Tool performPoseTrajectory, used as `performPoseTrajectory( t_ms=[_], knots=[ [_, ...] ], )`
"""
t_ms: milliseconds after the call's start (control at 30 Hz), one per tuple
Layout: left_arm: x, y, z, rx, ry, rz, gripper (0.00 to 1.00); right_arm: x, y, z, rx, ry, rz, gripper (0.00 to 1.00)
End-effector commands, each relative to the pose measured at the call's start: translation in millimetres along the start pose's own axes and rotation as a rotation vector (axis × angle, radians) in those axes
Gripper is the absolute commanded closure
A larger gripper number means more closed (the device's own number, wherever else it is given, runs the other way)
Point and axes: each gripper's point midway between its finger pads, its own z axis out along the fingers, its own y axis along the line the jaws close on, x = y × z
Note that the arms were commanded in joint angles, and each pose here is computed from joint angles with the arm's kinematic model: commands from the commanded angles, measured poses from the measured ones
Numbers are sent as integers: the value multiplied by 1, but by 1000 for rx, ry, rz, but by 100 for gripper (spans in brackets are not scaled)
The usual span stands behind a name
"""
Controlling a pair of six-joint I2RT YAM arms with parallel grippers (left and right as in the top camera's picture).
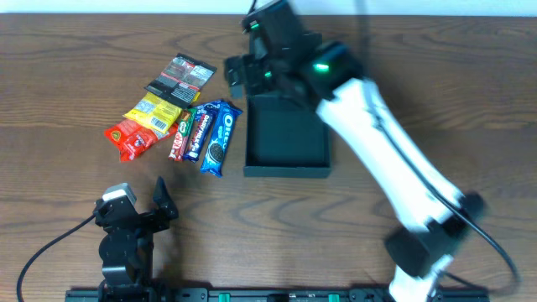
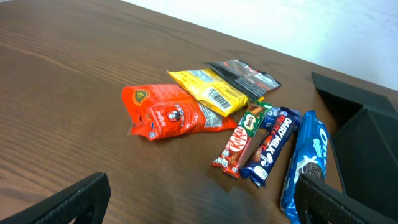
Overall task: Pack container
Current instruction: 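Release the box and raise the right gripper away to the top right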
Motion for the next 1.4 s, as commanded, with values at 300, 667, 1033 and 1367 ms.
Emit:
performPoseTrajectory(
  t_ms=[300,667,1033,1367],
  knots=[
    [10,4,3,-12,22,4,5,-20,-14,-117,69,-170,-99,1],
    [10,4,3,-12,22,4,5,21,-37,-119,168,-2,-169,1],
    [20,-32,-1,189,100,-187,5,44,-46,-120,187,103,-239,1],
    [19,-62,-10,342,189,-507,5,40,-52,-120,195,95,-239,1]
  ],
)
